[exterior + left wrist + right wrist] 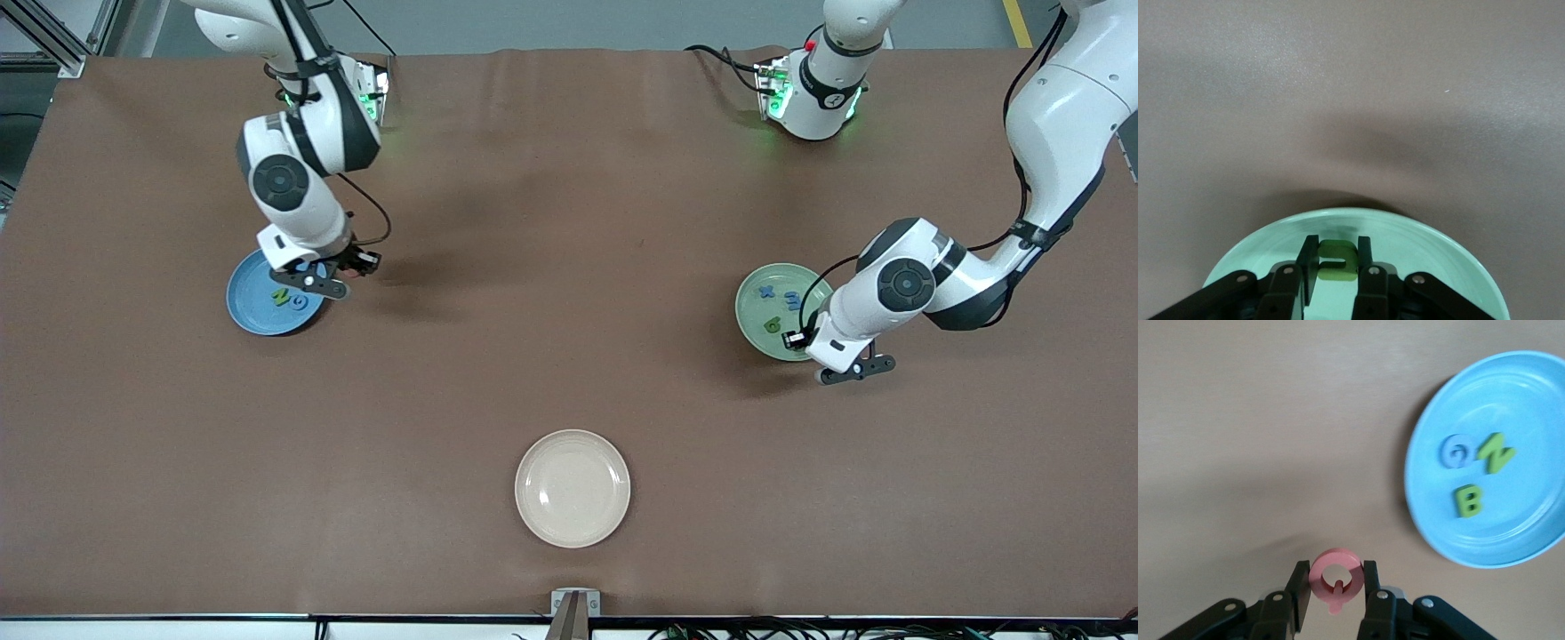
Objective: Sort uppercase to blue plate, lowercase to green plate
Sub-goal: 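Place the Q on the blue plate while the left places u on green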
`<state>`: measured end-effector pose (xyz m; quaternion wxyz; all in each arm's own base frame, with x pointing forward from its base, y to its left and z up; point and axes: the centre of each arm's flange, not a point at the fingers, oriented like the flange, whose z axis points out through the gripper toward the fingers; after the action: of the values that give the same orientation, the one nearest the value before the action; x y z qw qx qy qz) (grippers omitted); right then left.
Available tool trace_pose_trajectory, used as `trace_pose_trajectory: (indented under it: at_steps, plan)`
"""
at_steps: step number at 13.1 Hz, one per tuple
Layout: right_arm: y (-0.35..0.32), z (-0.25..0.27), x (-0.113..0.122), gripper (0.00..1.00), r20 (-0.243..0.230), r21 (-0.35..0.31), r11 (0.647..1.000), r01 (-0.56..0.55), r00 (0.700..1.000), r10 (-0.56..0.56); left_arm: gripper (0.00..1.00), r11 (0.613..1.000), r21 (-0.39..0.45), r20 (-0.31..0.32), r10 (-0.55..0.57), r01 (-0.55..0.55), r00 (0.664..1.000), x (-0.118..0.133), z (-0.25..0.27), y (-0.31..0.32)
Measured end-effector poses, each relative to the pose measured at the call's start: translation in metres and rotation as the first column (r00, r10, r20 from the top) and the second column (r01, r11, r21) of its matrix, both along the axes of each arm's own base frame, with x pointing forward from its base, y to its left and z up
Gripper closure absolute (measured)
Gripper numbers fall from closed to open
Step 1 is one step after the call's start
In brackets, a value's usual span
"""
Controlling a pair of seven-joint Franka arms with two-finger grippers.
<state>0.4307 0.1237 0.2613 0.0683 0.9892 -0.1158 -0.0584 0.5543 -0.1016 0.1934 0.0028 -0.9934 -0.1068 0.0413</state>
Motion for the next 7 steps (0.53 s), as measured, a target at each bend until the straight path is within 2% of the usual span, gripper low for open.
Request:
trace_pose_trajectory:
  at_steps: [3,6,7]
  plan:
    - [-0.061,0.005,-0.003,0.64,-0.004,0.004,0.999,-0.034,0.999,0.034,0.36,1.000,0.001,0.005,-0.004,0.004,1.000,0.001,0.001,0.000]
    - [-0.122,0.003,-0.008,0.64,-0.002,0.050,0.996,-0.073,0.997,0.073,0.04,1.000,-0.006,0.024,-0.006,0.006,1.000,0.007,0.008,-0.003]
    - [-0.138,0.000,-0.010,0.64,0.011,0.061,0.995,-0.084,0.996,0.083,0.00,1.000,-0.010,0.034,-0.007,0.007,0.999,0.009,0.013,-0.006]
